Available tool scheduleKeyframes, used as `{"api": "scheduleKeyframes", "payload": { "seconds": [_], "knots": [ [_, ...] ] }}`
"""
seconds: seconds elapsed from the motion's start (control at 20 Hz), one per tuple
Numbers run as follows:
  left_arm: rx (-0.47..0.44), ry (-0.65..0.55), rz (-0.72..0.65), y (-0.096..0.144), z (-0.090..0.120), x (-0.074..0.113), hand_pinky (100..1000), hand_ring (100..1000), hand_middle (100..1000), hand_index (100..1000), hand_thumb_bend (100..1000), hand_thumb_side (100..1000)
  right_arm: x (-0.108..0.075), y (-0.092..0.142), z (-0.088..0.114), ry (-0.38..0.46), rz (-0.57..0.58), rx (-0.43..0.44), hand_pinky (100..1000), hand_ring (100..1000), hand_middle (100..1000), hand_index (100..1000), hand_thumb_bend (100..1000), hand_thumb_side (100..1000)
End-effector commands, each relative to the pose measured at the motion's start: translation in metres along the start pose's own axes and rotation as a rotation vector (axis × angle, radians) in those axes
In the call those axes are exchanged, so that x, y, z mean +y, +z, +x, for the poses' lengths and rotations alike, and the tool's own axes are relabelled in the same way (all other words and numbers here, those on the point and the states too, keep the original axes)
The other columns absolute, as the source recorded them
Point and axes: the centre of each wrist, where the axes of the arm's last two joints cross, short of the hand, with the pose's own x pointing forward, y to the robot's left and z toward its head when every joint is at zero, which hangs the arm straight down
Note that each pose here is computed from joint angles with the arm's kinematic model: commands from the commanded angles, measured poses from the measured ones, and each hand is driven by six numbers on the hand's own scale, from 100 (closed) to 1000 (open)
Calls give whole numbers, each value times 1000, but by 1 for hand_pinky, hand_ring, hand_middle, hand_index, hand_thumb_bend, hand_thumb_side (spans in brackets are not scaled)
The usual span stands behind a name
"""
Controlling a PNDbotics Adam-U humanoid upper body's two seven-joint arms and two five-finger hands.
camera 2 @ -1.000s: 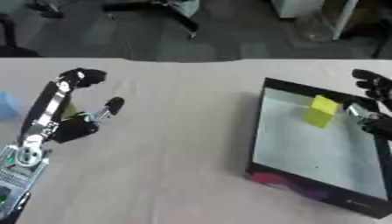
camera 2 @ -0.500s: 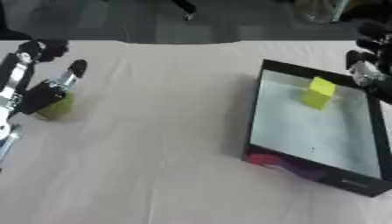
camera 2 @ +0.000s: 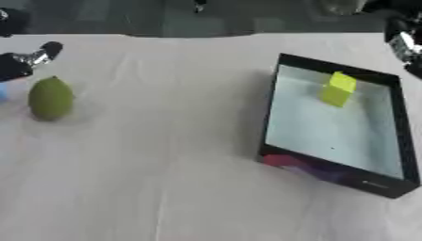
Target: Pick up the objects with one hand, pass them to the other hand, and then place them into the box on the other side of the table.
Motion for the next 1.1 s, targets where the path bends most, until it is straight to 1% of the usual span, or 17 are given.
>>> {"api": "scheduleKeyframes", "payload": {
  "seconds": [0.05, 0.2, 0.3, 0.45, 0.5, 0.75, 0.85, 1.0, 1.1],
  "knots": [
    [44, -68, -46, -5, -10, 31, 839, 793, 737, 826, 568, 503, -4, -3, 13, 13, 6, -29, 1000, 1000, 1000, 1000, 100, 413],
    [100, -106, -93, -14, -19, 46, 837, 797, 744, 829, 593, 470, -4, -3, 13, 15, 7, -29, 1000, 1000, 1000, 1000, 101, 412],
    [144, -131, -134, -21, -26, 53, 836, 800, 750, 831, 613, 459, -5, -3, 12, 16, 5, -25, 1000, 1000, 1000, 1000, 103, 415],
    [197, -159, -190, -30, -33, 60, 836, 804, 756, 833, 627, 398, -4, -4, 11, 13, 9, -18, 1000, 1000, 1000, 1000, 104, 420],
    [214, -166, -209, -33, -36, 61, 837, 807, 759, 833, 635, 365, -3, -4, 10, 13, 12, -15, 1000, 1000, 1000, 1000, 104, 421],
    [325, -194, -296, -48, -49, 73, 850, 826, 770, 822, 669, 277, 0, -5, 11, 14, 32, -16, 1000, 1000, 1000, 1000, 106, 422],
    [371, -208, -324, -52, -55, 77, 848, 829, 773, 821, 679, 229, 1, -6, 10, 16, 40, -14, 1000, 1000, 1000, 1000, 107, 426],
    [432, -228, -341, -54, -62, 85, 850, 833, 774, 818, 677, 182, 4, -6, 10, 20, 51, -12, 1000, 1000, 1000, 999, 109, 430],
    [473, -229, -352, -54, -68, 89, 853, 837, 777, 819, 696, 187, 5, -6, 10, 25, 55, -14, 1000, 1000, 1000, 997, 109, 430]
  ]
}}
